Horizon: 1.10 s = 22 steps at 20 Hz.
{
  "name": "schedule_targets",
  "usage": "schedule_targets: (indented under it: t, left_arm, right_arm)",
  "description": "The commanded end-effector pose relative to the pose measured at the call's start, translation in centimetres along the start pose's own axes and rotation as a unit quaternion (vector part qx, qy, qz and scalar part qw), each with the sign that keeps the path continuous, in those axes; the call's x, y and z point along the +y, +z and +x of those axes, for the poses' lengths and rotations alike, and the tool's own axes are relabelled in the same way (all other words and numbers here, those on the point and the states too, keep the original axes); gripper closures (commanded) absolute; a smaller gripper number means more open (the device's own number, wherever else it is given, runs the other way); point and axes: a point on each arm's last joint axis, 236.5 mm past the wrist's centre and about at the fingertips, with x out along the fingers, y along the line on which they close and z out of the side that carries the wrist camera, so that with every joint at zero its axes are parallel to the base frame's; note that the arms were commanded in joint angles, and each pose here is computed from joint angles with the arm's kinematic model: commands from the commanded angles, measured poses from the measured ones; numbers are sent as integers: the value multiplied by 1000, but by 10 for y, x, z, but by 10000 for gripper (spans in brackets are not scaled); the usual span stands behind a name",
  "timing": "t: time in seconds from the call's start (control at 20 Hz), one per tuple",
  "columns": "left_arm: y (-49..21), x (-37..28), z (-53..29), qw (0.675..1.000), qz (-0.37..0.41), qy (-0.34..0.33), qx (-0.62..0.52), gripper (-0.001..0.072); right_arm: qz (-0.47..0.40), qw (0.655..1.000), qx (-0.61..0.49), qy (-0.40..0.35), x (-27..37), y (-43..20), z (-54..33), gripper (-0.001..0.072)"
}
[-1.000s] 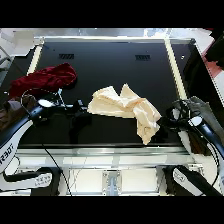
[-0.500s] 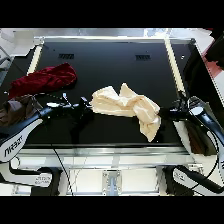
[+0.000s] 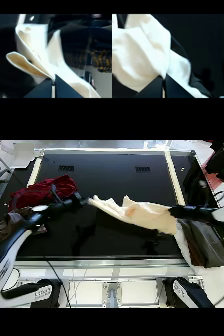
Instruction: Fold the shirts.
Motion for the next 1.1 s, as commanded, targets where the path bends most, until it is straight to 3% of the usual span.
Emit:
schedule_targets:
  t: [0.0, 0.15, 0.3, 0.35, 0.5, 0.65, 0.8, 0.85, 0.95, 1.05]
  left_arm:
    - [59, -117, -87, 976, 156, -88, -124, 696]
    - [68, -210, -197, 918, 289, -122, -243, 697]
    - [40, -270, -278, 862, 384, -110, -314, 699]
    - [34, -272, -287, 857, 398, -86, -315, 699]
    - [14, -216, -266, 894, 390, 22, -221, 698]
    - [5, -125, -242, 928, 325, 152, -101, 698]
    - [-6, -74, -209, 943, 279, 184, -5, 697]
    - [-8, -58, -194, 944, 268, 189, 19, 697]
    - [-16, -16, -155, 948, 232, 203, 76, 696]
    - [-21, 25, -117, 948, 200, 220, 116, 673]
  right_arm:
    - [-75, 993, -67, -62, 20, 31, -101, 699]
    - [-133, 969, -195, -78, 68, 69, -207, 699]
    - [-163, 939, -292, -87, 103, 97, -284, 699]
    - [-168, 931, -313, -84, 110, 108, -298, 699]
    - [-156, 919, -358, -63, 114, 146, -300, 699]
    - [-102, 941, -324, 2, 101, 183, -233, 699]
    - [-21, 973, -208, 98, 86, 193, -108, 691]
    - [0, 980, -159, 117, 82, 186, -58, 636]
    - [31, 987, -71, 139, 78, 160, 33, 383]
    - [51, 988, -22, 145, 79, 137, 101, 368]
